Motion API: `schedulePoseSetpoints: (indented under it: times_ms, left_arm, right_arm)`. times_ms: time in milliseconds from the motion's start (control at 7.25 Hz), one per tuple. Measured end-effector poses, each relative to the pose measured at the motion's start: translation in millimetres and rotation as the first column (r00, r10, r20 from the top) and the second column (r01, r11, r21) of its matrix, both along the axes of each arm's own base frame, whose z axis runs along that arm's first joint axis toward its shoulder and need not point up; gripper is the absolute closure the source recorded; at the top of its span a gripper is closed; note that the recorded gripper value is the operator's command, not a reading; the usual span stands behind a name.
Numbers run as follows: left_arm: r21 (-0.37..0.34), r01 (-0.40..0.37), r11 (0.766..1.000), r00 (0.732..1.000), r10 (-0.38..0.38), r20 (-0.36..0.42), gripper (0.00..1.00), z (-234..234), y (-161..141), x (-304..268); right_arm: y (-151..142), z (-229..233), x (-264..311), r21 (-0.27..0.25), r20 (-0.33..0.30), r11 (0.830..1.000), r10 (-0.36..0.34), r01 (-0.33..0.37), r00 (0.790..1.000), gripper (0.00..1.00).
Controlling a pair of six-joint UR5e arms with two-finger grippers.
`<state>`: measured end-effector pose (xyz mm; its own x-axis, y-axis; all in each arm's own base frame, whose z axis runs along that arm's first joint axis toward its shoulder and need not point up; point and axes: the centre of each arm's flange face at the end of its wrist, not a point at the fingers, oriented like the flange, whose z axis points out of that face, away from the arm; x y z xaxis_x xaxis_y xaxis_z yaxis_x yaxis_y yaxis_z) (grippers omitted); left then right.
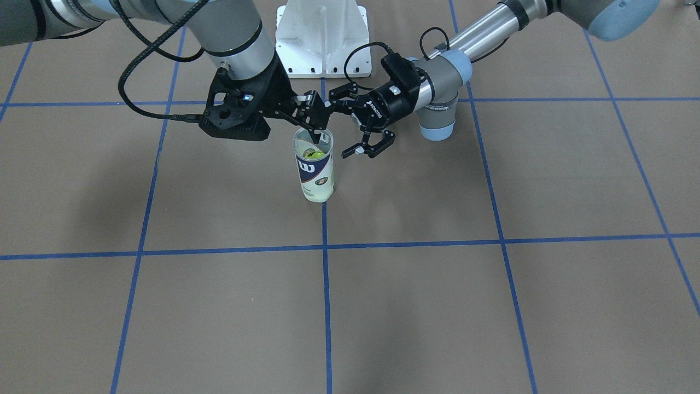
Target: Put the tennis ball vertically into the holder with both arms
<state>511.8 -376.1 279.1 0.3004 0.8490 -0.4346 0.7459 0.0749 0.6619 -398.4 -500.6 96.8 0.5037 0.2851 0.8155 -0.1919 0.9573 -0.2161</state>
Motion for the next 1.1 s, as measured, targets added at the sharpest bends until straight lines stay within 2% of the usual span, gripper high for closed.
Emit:
schedulePoseSetpoints:
  times_ms: [138, 414, 552, 690, 828, 966, 1103]
  left_arm:
    - [-0.004, 0.012, 1.0, 1.0, -0.012, -0.007, 0.03, 17, 7, -32]
    - [-0.067, 0.029, 0.997, 0.999, -0.03, -0.019, 0.07, 54, 7, -93]
    - [-0.115, 0.062, 0.991, 0.998, -0.061, 0.016, 0.11, 74, -8, -119]
    - [-0.187, 0.109, 0.976, 0.992, -0.096, 0.08, 0.13, 91, -33, -141]
    - [-0.275, 0.162, 0.948, 0.98, -0.123, 0.154, 0.12, 103, -63, -160]
    - [-0.356, 0.228, 0.906, 0.958, -0.144, 0.248, 0.12, 110, -94, -173]
    - [-0.424, 0.288, 0.859, 0.924, -0.134, 0.357, 0.1, 110, -125, -181]
  right_arm:
    - [-7, 21, 21, 0.007, -0.014, 1.0, 0.015, -0.015, 1.0, 0.02]
    - [-27, 78, 72, 0.055, -0.065, 0.998, 0.013, -0.009, 0.998, 0.02]
    - [-40, 114, 102, 0.086, -0.102, 0.996, 0.0, 0.009, 0.995, 0.01]
    - [-51, 152, 134, 0.124, -0.147, 0.992, -0.017, 0.036, 0.989, 0.01]
    - [-61, 187, 165, 0.157, -0.191, 0.985, -0.034, 0.064, 0.981, 0.01]
    - [-69, 217, 192, 0.179, -0.23, 0.98, -0.047, 0.09, 0.972, 0.01]
    - [-77, 243, 216, 0.192, -0.261, 0.975, -0.06, 0.113, 0.963, 0.01]
